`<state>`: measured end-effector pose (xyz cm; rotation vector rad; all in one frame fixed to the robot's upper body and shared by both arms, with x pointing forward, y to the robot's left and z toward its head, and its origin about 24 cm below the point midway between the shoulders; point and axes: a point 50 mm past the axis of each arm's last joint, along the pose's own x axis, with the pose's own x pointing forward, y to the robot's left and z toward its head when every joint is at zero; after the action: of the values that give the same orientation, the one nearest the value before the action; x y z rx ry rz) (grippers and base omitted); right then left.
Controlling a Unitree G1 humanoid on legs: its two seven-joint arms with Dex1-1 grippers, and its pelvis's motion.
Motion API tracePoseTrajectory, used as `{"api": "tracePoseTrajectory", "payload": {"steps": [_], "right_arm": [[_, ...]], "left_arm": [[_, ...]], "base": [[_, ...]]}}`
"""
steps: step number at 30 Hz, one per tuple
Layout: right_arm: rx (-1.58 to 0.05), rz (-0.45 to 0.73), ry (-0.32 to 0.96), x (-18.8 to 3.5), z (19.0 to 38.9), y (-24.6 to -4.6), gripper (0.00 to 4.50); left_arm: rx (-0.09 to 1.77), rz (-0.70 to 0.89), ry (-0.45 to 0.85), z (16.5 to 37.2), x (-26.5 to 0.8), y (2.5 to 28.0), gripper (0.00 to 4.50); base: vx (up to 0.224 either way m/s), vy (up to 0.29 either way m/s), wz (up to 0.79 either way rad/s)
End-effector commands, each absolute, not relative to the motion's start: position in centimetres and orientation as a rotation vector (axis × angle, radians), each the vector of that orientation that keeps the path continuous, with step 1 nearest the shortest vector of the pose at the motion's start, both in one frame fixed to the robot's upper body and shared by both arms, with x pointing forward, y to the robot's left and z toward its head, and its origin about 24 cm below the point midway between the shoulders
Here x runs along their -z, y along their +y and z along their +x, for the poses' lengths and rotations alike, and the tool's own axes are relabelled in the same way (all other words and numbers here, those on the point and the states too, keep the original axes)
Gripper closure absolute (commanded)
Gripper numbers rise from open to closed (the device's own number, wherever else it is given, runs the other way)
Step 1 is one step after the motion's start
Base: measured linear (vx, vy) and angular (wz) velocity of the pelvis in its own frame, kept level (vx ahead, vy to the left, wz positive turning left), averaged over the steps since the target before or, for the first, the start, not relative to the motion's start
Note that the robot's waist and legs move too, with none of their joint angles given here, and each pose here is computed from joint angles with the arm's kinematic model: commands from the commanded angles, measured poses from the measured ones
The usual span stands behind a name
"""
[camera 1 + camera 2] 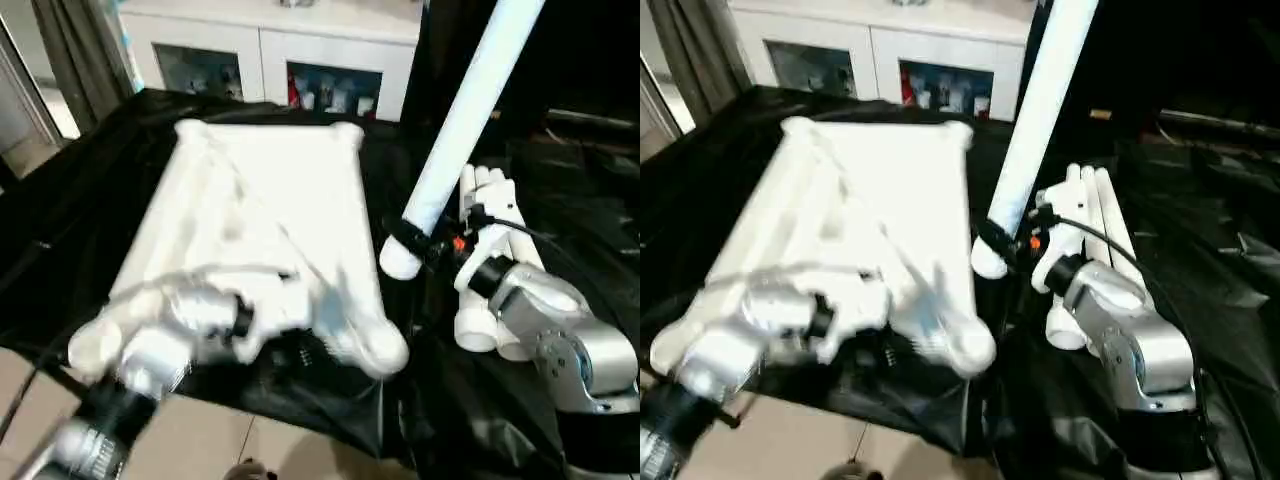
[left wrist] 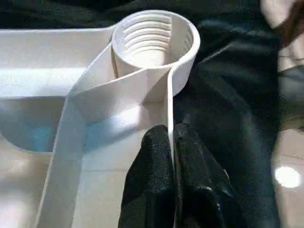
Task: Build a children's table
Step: Pick table leg, then insert table leg to table base
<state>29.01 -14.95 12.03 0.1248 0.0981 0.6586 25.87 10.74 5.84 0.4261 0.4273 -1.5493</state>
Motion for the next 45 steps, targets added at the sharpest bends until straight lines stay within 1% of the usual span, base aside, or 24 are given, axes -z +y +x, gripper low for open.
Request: {"api": "tracePoseTrajectory", "payload": {"steps": [1,4,6,7,9,12,13,15,17,19,20,21,22,24,25,26,28,30,31,32,33,34,45], "right_arm": [[-0.678,0.126,0.081,-12.4,28.9,-14.8,2.61],[-0.679,0.127,0.078,-12.5,28.9,-14.7,2.61],[-0.674,0.131,0.073,-12.6,29.1,-14.8,2.61],[-0.668,0.138,0.068,-12.7,29.2,-14.9,2.61],[-0.662,0.144,0.064,-12.8,29.3,-15.0,2.61],[-0.660,0.145,0.062,-12.8,29.4,-14.9,2.61],[-0.659,0.145,0.060,-12.8,29.6,-14.8,2.61],[-0.659,0.146,0.059,-12.8,29.8,-14.5,2.61],[-0.660,0.146,0.059,-12.8,29.9,-14.4,2.61],[-0.661,0.146,0.061,-12.7,30.4,-14.1,2.61],[-0.661,0.146,0.061,-12.7,30.4,-14.1,2.61],[-0.666,0.153,0.066,-12.4,30.7,-13.9,2.61],[-0.666,0.153,0.066,-12.4,30.7,-13.9,2.61],[-0.685,0.156,0.083,-12.0,31.2,-13.6,2.61],[-0.689,0.155,0.085,-12.0,31.2,-13.5,2.61],[-0.691,0.154,0.087,-11.9,31.3,-13.5,2.61],[-0.696,0.152,0.087,-12.0,31.5,-13.5,2.61],[-0.698,0.151,0.086,-12.0,31.6,-13.5,2.61],[-0.699,0.151,0.086,-12.0,31.6,-13.5,2.61],[-0.699,0.151,0.086,-12.0,31.6,-13.5,2.61],[-0.703,0.150,0.086,-12.0,31.6,-13.5,2.61],[-0.705,0.150,0.086,-12.0,31.7,-13.5,2.61],[-0.718,0.150,0.089,-11.7,31.6,-13.3,2.61]], "left_arm": [[1.604,0.348,0.312,25.7,-8.0,9.8,4.50],[1.557,0.353,0.278,26.5,-8.7,10.2,4.50],[1.474,0.382,0.231,27.7,-9.5,10.6,4.50],[1.400,0.417,0.198,28.8,-10.3,11.0,4.50],[1.338,0.452,0.176,29.7,-11.2,11.5,4.50],[1.278,0.555,0.214,30.7,-11.0,12.3,4.50],[1.257,0.612,0.250,31.1,-10.3,12.7,4.50],[1.240,0.637,0.281,31.5,-9.4,13.0,4.50],[1.235,0.630,0.293,31.8,-9.0,13.0,4.50],[1.234,0.605,0.333,32.1,-7.9,12.6,4.50],[1.234,0.605,0.333,32.1,-7.9,12.6,4.50],[1.238,0.592,0.358,32.3,-7.1,12.2,4.50],[1.238,0.592,0.358,32.3,-7.1,12.2,4.50],[1.254,0.571,0.381,32.3,-5.9,11.5,4.50],[1.256,0.570,0.380,32.2,-5.8,11.4,4.50],[1.258,0.552,0.377,32.3,-5.7,11.2,4.22],[1.242,0.492,0.360,32.6,-5.8,10.7,3.93],[1.242,0.465,0.352,32.7,-6.0,10.5,3.93],[1.239,0.477,0.340,32.8,-6.1,10.5,3.73],[1.230,0.486,0.332,32.8,-6.2,10.6,3.73],[1.218,0.489,0.325,33.0,-6.3,10.9,3.58],[1.214,0.489,0.325,33.1,-6.3,11.1,3.53],[1.194,0.494,0.351,33.4,-6.1,12.7,3.53]], "base": [[0.000,0.000,0.00],[0.000,0.000,0.00],[0.000,0.000,0.00],[0.000,0.000,0.00],[0.000,0.000,0.00],[0.000,0.000,0.00],[0.000,0.000,0.00],[0.000,0.000,0.00],[0.000,0.000,0.00],[0.000,0.000,0.00],[0.000,0.000,0.00],[0.000,0.000,0.00],[0.000,0.000,0.00],[0.000,0.000,0.00],[0.000,0.000,0.00],[0.000,0.000,0.00],[0.000,0.000,0.00],[0.000,0.000,0.00],[0.000,0.000,0.00],[0.000,0.000,0.00],[0.000,0.000,0.00],[0.000,0.000,0.00],[0.000,0.000,0.00]]}}
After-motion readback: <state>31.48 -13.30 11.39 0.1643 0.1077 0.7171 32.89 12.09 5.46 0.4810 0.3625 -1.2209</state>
